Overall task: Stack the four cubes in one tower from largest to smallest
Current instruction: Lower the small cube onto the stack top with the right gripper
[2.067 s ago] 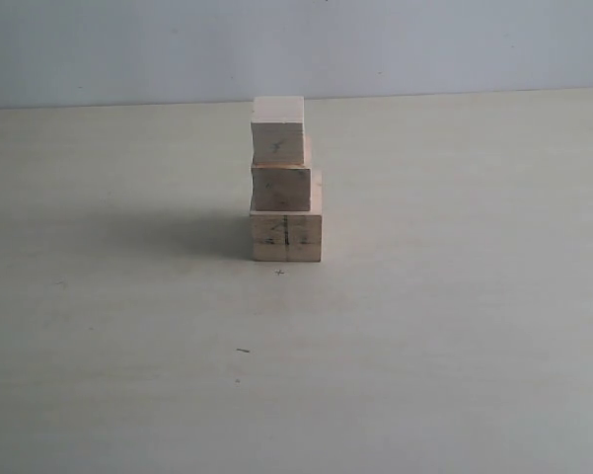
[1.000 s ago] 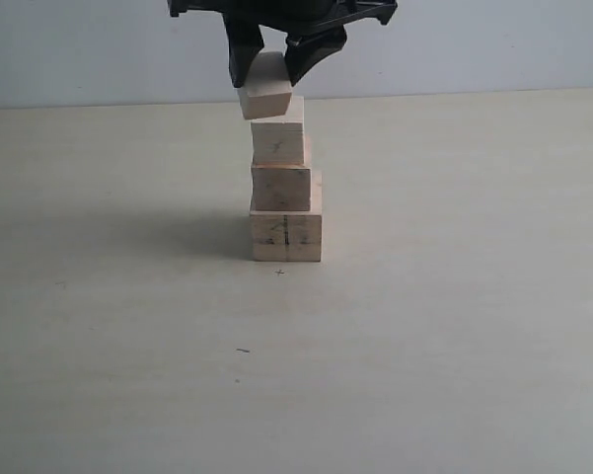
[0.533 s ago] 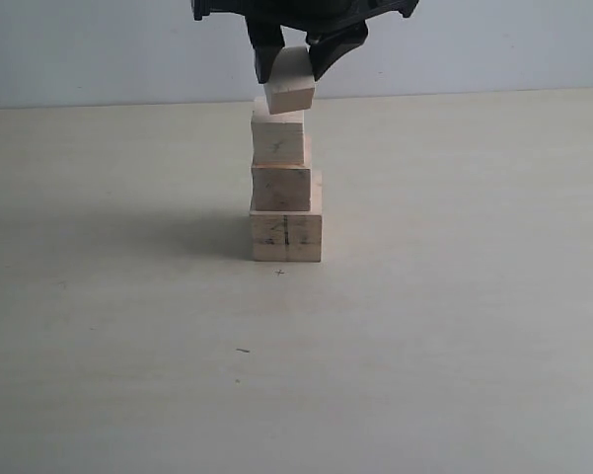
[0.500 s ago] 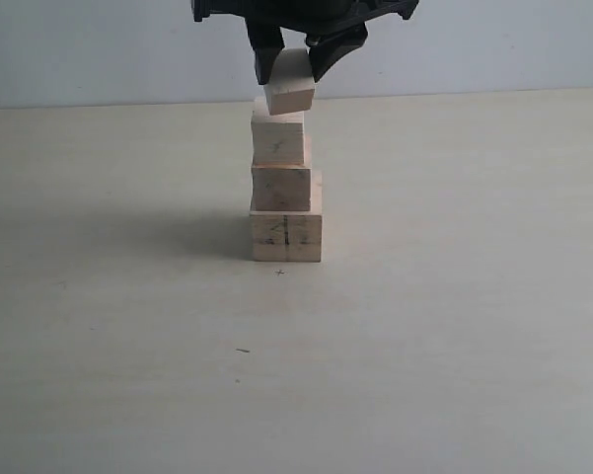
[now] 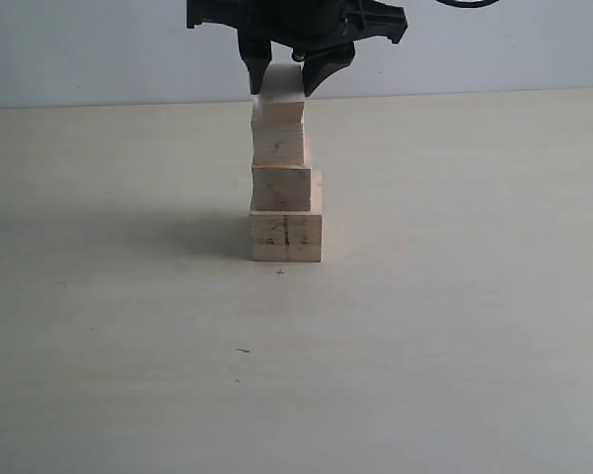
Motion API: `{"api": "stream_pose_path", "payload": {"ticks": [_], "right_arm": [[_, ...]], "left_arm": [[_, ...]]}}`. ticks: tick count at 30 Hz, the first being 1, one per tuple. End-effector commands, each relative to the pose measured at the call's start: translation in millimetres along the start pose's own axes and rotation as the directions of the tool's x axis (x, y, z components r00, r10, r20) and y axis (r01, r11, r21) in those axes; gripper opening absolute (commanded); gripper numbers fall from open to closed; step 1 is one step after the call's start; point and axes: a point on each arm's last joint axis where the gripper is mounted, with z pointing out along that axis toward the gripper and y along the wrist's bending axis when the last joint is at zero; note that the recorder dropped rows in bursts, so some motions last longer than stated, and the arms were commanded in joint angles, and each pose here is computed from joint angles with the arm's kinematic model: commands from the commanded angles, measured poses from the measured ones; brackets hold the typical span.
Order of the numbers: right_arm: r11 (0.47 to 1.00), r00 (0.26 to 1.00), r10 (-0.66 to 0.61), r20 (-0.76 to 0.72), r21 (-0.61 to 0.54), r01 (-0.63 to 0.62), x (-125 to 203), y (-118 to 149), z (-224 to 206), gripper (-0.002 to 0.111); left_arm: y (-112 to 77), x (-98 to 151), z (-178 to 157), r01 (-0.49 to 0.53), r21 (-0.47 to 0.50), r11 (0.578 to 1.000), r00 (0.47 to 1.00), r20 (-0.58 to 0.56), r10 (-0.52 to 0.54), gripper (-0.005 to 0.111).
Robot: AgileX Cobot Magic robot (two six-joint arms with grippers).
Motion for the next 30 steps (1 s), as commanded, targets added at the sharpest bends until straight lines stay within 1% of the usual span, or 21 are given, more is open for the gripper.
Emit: {"api": "stream_pose_path", "payload": {"ticks": [1, 7, 12, 16, 28, 30], "right_arm": [[1.000, 0.999, 0.015, 0.039, -0.025, -0.014, -3.5, 1.4, -2.0, 0.029], [0.999, 0.998, 0.037, 0.053, -0.039, -0.035, -4.8, 2.5, -2.1, 0.029], [0.999, 0.996, 0.035, 0.076, 0.002, -0.035, -6.8, -1.3, -2.2, 0.029], [0.999, 0.998, 0.045, 0.048, -0.007, -0.045, -4.3, -0.5, -2.0, 0.029], [0.999, 0.998, 0.042, 0.048, -0.003, -0.042, -4.3, -0.6, -1.1, 0.029], [0.999, 0.998, 0.042, 0.048, -0.003, -0.042, -4.3, -0.6, -1.1, 0.032]], "left_arm": [[-0.2, -1.0, -0.7, -0.002, 0.003, 1.000, 1.000, 0.009, 0.002, 0.000], [-0.2, -1.0, -0.7, -0.002, 0.003, 1.000, 1.000, 0.009, 0.002, 0.000], [-0.2, -1.0, -0.7, -0.002, 0.003, 1.000, 1.000, 0.009, 0.002, 0.000], [-0.2, -1.0, -0.7, -0.002, 0.003, 1.000, 1.000, 0.009, 0.002, 0.000], [-0.2, -1.0, -0.7, -0.002, 0.003, 1.000, 1.000, 0.009, 0.002, 0.000], [-0.2, -1.0, -0.7, -0.002, 0.003, 1.000, 1.000, 0.009, 0.002, 0.000]]}}
